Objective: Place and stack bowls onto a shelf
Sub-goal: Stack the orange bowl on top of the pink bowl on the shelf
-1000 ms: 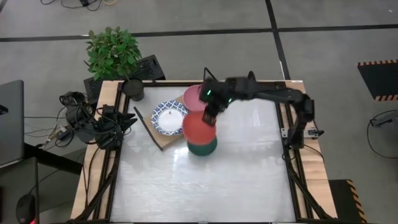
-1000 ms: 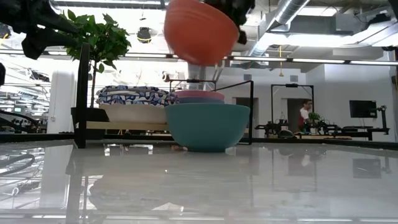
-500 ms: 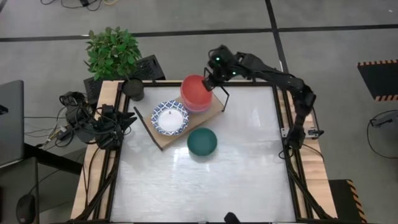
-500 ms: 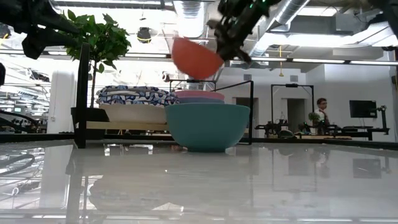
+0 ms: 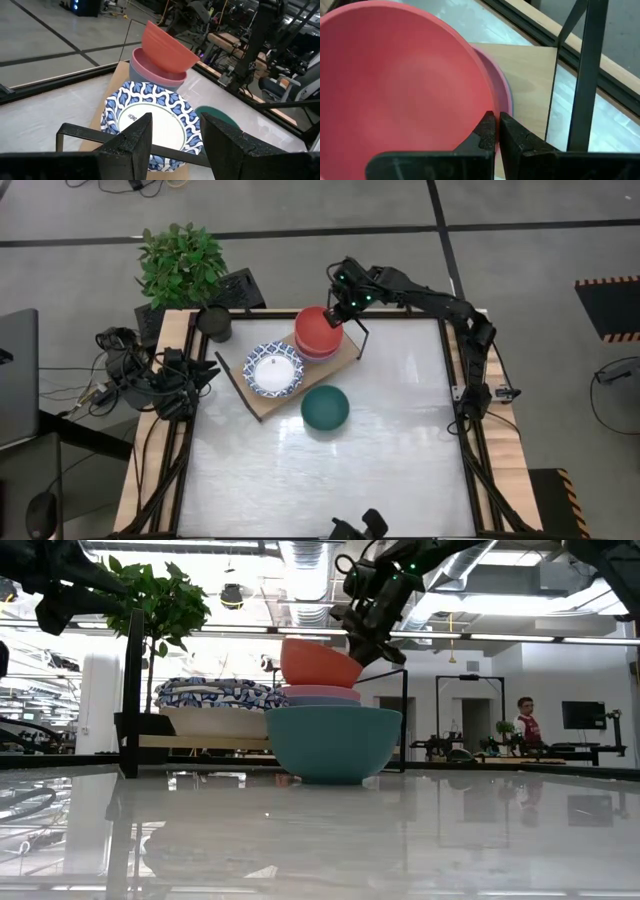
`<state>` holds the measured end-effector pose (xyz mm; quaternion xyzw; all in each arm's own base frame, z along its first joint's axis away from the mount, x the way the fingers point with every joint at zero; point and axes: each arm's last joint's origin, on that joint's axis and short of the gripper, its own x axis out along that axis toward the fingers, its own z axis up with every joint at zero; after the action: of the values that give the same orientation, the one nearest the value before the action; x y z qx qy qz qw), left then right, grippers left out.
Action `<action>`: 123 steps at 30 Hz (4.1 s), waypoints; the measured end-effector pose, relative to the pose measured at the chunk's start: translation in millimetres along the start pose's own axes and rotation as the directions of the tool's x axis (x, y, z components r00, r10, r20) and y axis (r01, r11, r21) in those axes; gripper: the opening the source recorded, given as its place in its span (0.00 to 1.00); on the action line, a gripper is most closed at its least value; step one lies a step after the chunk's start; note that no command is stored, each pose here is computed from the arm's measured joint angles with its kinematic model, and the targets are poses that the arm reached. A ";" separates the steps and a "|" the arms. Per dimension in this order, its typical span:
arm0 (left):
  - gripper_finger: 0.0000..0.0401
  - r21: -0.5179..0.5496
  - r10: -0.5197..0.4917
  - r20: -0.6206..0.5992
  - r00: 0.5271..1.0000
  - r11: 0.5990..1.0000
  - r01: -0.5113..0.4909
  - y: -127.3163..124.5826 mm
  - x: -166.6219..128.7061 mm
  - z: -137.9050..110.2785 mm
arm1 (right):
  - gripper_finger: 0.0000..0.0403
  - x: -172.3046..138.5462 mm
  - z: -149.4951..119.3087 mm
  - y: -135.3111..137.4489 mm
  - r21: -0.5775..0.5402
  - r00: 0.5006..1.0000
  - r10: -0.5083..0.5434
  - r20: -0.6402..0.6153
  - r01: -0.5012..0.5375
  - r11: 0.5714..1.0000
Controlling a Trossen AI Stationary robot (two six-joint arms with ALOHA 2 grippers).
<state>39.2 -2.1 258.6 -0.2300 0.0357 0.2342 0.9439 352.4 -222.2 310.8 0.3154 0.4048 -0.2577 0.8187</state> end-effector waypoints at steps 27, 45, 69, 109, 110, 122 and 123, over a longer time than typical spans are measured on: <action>0.38 -0.001 0.010 0.014 1.000 1.000 -0.010 0.2 0.0 0.5 | 0.13 6.5 -2.3 -2.2 -0.033 0.996 -0.084 -0.010 0.083 0.996; 0.38 -0.001 0.010 0.014 1.000 1.000 -0.010 0.2 0.0 0.5 | 0.14 6.4 -1.0 3.8 -0.116 0.998 -0.064 0.020 0.065 0.991; 0.38 -0.001 0.009 0.014 1.000 1.000 -0.009 0.2 0.0 0.5 | 0.46 3.3 -4.2 12.8 -0.198 0.993 -0.105 0.044 0.112 0.974; 0.38 -0.019 0.010 0.014 1.000 1.000 -0.009 0.2 0.0 0.5 | 0.10 -13.3 -33.0 40.3 -0.310 0.938 -0.341 0.055 0.341 0.888; 0.38 -0.020 0.009 0.014 1.000 1.000 -0.009 0.2 0.0 0.5 | 0.10 -13.3 -32.9 40.1 -0.309 0.938 -0.341 0.056 0.341 0.888; 0.38 -0.021 0.012 0.018 1.000 1.000 -0.012 0.3 0.0 0.7 | 0.08 -12.6 -37.7 49.6 -0.332 0.942 -0.331 0.057 0.331 0.883; 0.38 -0.021 0.013 0.018 1.000 1.000 -0.012 0.3 0.0 0.7 | 0.09 -12.5 -38.1 50.4 -0.334 0.942 -0.332 0.058 0.332 0.882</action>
<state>39.0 -1.6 259.1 -0.2373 0.0261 0.2425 0.9403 360.7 -158.8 318.7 0.0960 0.4912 -0.3202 0.8043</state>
